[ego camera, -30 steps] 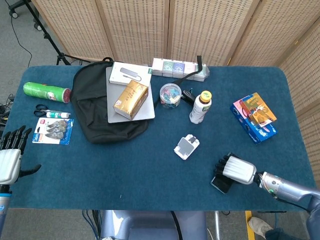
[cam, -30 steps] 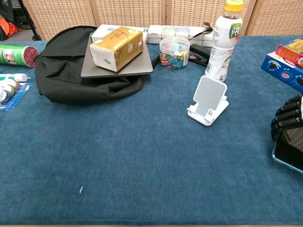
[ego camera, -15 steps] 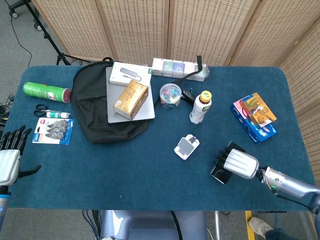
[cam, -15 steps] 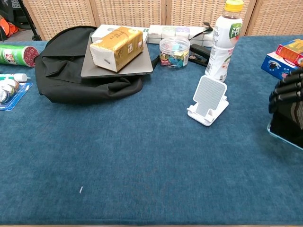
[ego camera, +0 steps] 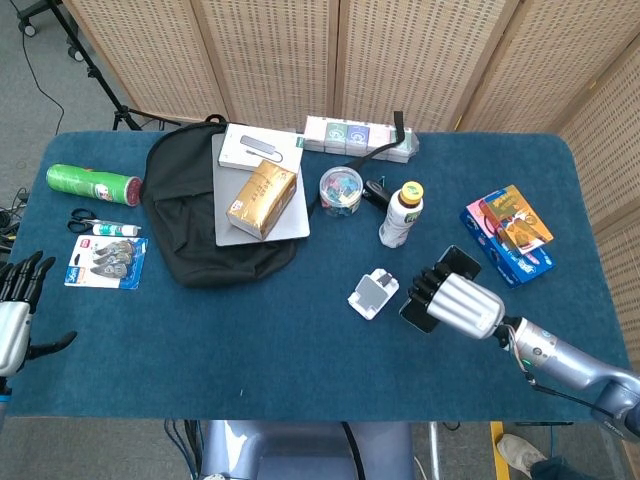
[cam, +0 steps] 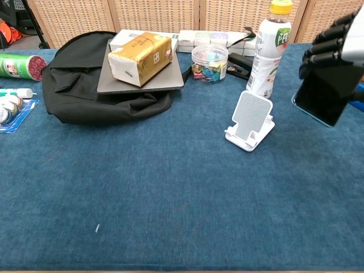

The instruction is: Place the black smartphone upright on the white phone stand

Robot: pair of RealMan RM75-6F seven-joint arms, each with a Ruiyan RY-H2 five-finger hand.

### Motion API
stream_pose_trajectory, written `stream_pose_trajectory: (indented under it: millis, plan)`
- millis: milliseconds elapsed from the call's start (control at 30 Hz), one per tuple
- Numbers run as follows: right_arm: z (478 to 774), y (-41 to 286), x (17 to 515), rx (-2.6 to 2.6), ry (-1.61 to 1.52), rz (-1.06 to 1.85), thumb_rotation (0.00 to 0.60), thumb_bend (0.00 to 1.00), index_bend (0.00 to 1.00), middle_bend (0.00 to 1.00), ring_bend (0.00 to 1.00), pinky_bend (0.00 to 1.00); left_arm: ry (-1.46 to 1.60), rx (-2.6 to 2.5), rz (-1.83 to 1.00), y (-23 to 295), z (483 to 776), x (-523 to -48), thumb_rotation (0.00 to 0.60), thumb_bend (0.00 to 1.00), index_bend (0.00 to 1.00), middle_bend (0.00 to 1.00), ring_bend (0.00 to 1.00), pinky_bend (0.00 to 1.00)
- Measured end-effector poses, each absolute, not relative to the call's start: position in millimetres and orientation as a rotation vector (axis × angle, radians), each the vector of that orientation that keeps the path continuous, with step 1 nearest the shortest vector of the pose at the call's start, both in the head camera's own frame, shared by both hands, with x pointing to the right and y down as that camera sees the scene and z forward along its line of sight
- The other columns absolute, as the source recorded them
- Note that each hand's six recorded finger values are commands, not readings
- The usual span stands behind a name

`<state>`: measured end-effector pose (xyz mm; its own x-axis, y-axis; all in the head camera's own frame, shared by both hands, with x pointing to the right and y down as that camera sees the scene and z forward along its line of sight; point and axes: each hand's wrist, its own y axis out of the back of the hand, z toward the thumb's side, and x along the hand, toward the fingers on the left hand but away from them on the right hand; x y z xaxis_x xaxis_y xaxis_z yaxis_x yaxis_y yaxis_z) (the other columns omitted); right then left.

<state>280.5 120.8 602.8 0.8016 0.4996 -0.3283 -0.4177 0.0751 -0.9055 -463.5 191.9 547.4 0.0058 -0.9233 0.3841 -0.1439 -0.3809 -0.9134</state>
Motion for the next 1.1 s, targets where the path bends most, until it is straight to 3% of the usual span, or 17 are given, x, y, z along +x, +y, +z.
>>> stream_pose_trajectory:
  millis: [267,600,1100]
  plan:
    - [586,106,240,-1.189,-0.058,0.764,0.600,0.61,0.56,0.49,0.42,0.46,1.137,-1.603,-1.437,192,543,-467,0.600,0.00,0.02,0.00,0.00,0.00]
    - [588,95,198,-1.069,-0.004,0.863,0.600,0.61,0.56,0.49,0.42,0.46,1.136,-1.614,-1.443,193,543,-468,0.600,0.00,0.02,0.00,0.00,0.00]
    - [614,119,139,-0.931,0.099,0.888,0.600,0.61,0.56,0.49,0.42,0.46,1.134,-1.632,-1.463,193,544,-471,0.600,0.00,0.02,0.00,0.00,0.00]
